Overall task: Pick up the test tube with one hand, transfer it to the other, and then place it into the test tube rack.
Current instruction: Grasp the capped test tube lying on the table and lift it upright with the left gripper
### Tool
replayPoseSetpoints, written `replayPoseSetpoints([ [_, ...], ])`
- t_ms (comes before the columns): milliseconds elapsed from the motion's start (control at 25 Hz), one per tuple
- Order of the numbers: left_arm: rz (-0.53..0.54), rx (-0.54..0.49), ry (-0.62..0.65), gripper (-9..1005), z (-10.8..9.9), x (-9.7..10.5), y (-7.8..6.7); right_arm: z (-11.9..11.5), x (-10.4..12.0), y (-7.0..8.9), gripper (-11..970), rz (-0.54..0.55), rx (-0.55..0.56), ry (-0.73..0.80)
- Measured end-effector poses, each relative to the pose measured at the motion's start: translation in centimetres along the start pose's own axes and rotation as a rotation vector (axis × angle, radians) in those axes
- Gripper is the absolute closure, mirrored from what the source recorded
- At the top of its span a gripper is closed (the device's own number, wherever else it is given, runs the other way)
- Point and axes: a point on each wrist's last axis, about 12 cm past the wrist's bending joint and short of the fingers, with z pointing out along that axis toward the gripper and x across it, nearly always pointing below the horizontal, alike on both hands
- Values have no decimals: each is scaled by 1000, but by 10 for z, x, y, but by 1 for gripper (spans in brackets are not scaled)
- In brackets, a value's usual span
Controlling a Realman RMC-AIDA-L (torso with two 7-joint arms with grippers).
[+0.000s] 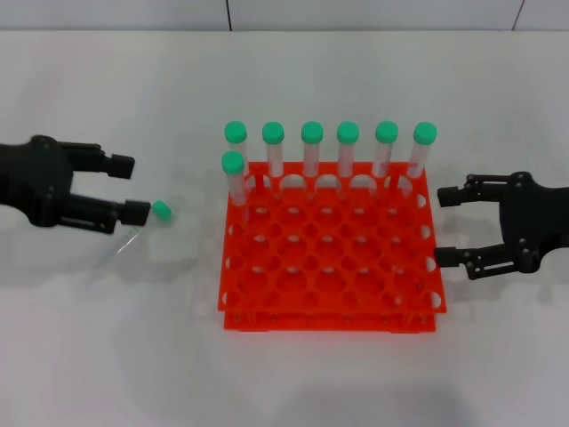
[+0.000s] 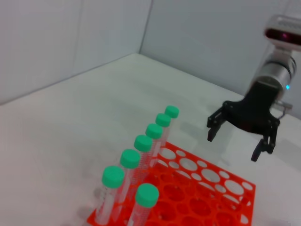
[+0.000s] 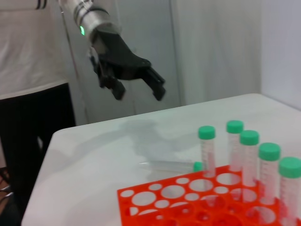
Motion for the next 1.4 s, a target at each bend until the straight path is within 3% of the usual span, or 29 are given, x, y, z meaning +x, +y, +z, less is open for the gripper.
replayPoseSetpoints([
  [280, -231, -76, 77, 147, -18, -26, -5, -14, 4, -1, 117, -17, 59, -22],
  [520, -449, -202, 266, 149, -27, -51, 2, -17, 5, -2, 117, -37, 78, -31],
  [720, -486, -344, 469, 151, -13, -58, 17, -12, 2, -4, 117, -55, 80, -33],
  [1040, -446, -405, 736, 153, 45, -50, 26, -8, 3, -7, 117, -59, 99, -23],
  [1400, -453, -430, 769, 156, 68, -42, 34, -2, 4, -5, 118, -67, 103, -34],
])
